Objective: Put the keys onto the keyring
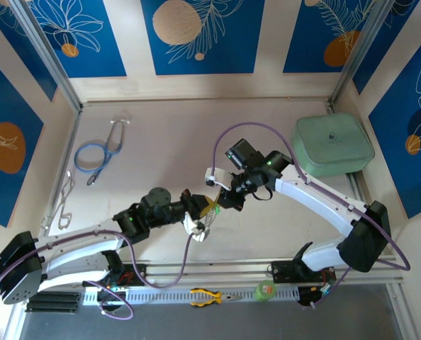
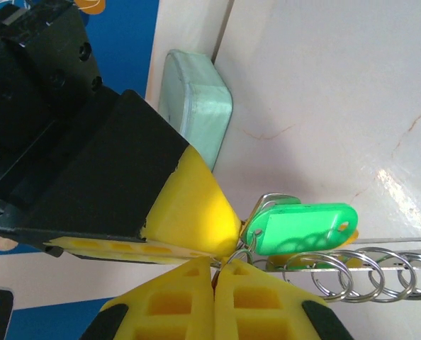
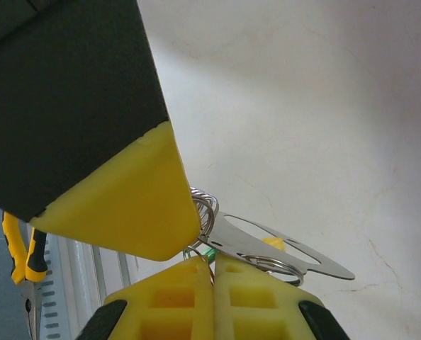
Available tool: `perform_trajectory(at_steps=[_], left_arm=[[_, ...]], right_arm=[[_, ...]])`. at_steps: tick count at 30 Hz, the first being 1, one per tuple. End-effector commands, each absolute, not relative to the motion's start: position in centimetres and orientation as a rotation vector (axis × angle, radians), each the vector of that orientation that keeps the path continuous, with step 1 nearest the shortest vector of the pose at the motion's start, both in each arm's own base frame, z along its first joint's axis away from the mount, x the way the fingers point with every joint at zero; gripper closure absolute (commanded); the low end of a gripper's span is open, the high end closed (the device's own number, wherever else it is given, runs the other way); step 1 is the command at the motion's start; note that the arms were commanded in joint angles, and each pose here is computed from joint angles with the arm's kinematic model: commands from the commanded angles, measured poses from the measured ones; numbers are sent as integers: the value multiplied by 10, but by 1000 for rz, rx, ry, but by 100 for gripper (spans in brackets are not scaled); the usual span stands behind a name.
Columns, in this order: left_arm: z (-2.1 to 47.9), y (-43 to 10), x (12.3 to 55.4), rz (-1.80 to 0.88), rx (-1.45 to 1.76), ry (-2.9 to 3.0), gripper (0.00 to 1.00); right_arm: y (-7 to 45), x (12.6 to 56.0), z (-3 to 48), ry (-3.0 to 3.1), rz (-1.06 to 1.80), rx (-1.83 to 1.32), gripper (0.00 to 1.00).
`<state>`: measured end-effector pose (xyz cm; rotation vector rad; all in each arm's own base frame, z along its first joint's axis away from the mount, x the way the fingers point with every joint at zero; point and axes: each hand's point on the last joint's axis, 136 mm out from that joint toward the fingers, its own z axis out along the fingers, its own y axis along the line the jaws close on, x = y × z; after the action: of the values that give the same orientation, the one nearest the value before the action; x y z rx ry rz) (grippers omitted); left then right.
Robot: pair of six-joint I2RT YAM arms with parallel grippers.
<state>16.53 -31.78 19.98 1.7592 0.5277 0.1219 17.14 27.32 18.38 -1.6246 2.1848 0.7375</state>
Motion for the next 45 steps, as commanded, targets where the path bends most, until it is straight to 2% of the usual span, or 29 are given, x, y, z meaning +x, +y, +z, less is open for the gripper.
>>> perform_trajectory(at_steps=[1,10,15,23,35,45], left_arm=[[257,-332,149,18,1546,422,100],[271,-324,159,-14,1402,522,100],[285,-322,158,-82,1335,545,100],[295,-318,163,-195,1213,648,100],[304,-295,185,-220,972,795,100],[309,-289,192,-295,856,854,100]], right_arm=[[289,179,199,2099,803,-1575,100],[285,164,193,2139,953,-1543,100],[285,167,184,2164,925,-1524,100],[290,171,192,2154,943,-1468,100],[286,160,202,2170,1098,-1379,100],[282,174,197,2200,1021,-1324,100]])
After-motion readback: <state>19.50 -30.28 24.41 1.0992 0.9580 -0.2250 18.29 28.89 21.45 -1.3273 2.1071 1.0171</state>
